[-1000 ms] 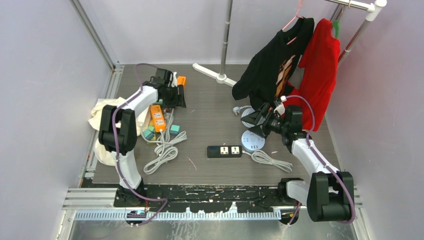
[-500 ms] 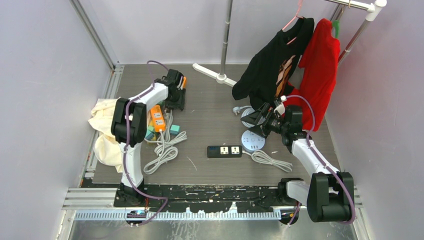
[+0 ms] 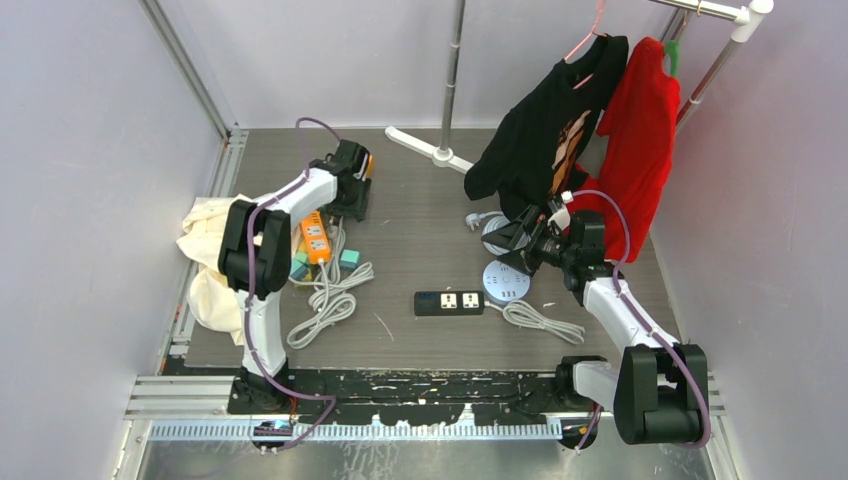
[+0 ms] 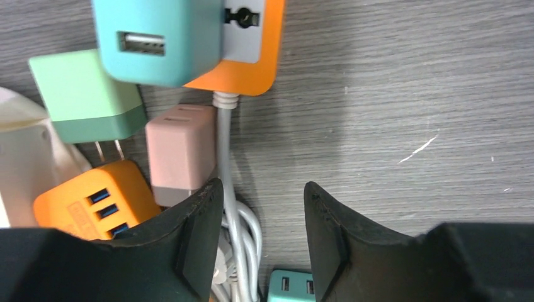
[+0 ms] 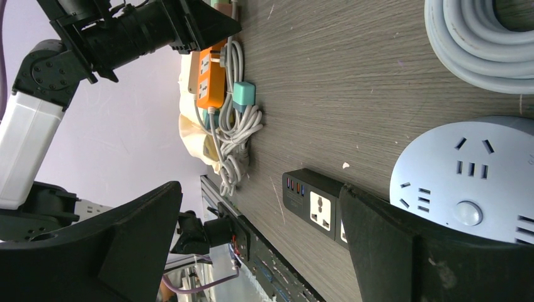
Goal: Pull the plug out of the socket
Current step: Move the socket to the center of the board.
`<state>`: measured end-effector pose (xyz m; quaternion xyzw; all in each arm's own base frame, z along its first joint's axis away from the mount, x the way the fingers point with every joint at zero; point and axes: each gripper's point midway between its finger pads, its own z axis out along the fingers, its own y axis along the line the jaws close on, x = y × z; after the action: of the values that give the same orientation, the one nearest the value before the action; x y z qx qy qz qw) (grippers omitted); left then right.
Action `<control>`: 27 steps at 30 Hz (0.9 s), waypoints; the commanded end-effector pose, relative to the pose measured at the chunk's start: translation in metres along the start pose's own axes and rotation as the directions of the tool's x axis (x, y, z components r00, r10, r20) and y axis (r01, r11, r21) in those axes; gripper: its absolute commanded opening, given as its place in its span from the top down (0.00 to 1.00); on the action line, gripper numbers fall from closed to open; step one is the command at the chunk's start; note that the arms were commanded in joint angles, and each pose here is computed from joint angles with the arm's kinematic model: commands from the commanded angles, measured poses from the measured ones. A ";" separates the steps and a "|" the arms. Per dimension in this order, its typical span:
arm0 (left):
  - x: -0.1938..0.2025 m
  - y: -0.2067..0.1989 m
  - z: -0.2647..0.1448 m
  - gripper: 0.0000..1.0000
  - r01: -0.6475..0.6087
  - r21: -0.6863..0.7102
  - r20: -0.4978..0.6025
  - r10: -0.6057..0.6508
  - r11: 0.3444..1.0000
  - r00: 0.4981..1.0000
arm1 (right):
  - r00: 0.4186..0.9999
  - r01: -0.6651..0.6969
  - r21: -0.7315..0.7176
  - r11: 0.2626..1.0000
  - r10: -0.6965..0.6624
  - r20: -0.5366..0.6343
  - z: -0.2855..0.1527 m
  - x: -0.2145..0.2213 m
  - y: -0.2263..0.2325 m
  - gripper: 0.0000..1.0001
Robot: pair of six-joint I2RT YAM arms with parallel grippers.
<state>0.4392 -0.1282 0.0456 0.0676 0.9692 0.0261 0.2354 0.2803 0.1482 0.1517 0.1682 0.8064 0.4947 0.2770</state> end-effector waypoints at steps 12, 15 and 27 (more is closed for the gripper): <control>-0.010 0.018 -0.013 0.66 -0.014 -0.074 0.038 0.017 0.997 0.999 | 0.998 0.056 -0.018 0.998 -0.056 0.038 -0.004 -0.008 0.008 0.00; -0.008 0.021 -0.009 0.66 -0.025 -0.093 0.021 0.027 0.995 0.999 | 0.998 0.056 -0.018 0.998 -0.056 0.039 -0.004 -0.008 0.008 0.00; 0.007 0.008 0.005 0.94 -0.040 -0.030 -0.071 0.037 0.999 0.997 | 0.998 0.057 -0.018 0.998 -0.056 0.038 -0.004 -0.008 0.008 0.00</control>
<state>0.4326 -0.1132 0.0268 0.0785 0.9744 0.0665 0.1998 0.2815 0.1463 0.1512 0.1680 0.8068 0.4917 0.2812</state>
